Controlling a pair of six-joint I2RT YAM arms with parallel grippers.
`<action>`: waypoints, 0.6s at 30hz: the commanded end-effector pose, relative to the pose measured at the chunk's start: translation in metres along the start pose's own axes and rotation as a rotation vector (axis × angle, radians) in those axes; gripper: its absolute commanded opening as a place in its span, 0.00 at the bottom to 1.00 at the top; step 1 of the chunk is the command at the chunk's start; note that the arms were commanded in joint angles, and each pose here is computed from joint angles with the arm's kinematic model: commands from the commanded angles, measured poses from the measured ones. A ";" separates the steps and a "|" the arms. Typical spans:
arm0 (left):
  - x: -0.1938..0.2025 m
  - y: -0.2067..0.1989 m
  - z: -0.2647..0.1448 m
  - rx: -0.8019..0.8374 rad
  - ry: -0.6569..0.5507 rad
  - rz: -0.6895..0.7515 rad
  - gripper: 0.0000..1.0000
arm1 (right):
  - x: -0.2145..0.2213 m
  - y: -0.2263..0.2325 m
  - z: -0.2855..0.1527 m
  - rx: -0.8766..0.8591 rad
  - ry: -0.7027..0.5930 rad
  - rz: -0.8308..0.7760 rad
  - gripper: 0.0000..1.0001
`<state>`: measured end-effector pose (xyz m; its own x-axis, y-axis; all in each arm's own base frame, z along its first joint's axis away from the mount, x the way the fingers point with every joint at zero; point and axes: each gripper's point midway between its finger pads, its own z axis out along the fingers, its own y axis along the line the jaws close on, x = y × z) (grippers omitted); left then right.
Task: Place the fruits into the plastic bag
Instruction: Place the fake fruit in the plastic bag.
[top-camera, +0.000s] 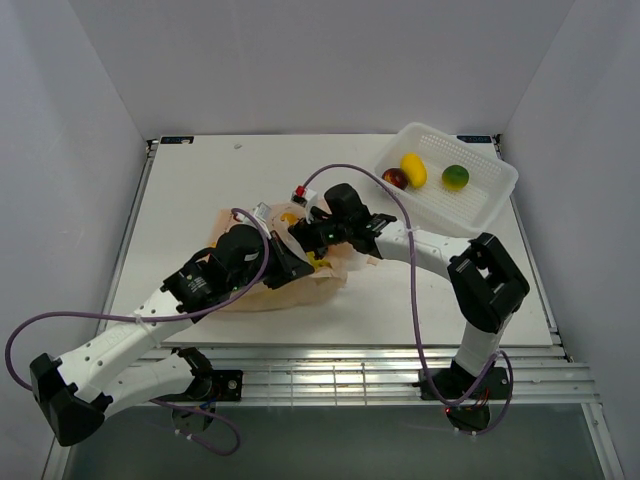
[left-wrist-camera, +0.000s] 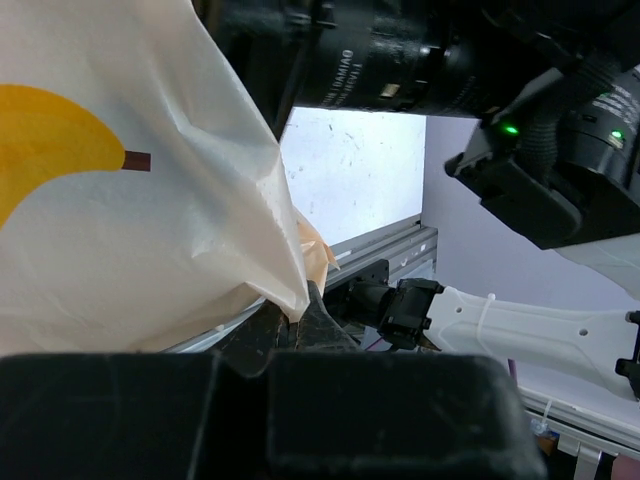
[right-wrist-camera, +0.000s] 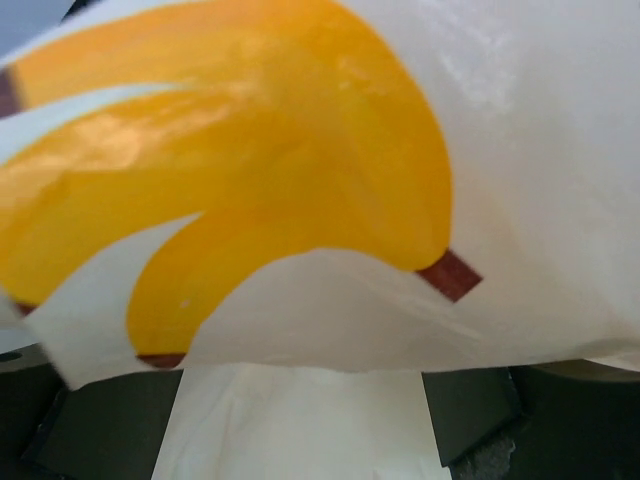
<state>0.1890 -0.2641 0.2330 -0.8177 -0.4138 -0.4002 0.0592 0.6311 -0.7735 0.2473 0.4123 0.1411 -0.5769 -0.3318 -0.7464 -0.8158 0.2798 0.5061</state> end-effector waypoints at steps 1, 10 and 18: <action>-0.001 0.001 -0.003 0.005 -0.015 -0.002 0.00 | -0.017 0.023 -0.020 -0.021 -0.039 -0.054 0.90; -0.002 0.000 -0.002 0.009 -0.018 -0.005 0.00 | 0.004 -0.024 -0.095 0.312 -0.018 0.013 0.90; 0.000 -0.001 0.000 0.016 -0.010 0.004 0.00 | -0.033 -0.101 -0.214 0.632 -0.227 0.115 0.90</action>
<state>0.1886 -0.2638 0.2283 -0.8195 -0.4119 -0.3984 0.0560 0.6343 -0.7710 0.3217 0.2291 0.1879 -0.6217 -0.1084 -0.7757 -0.5799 0.7294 0.3629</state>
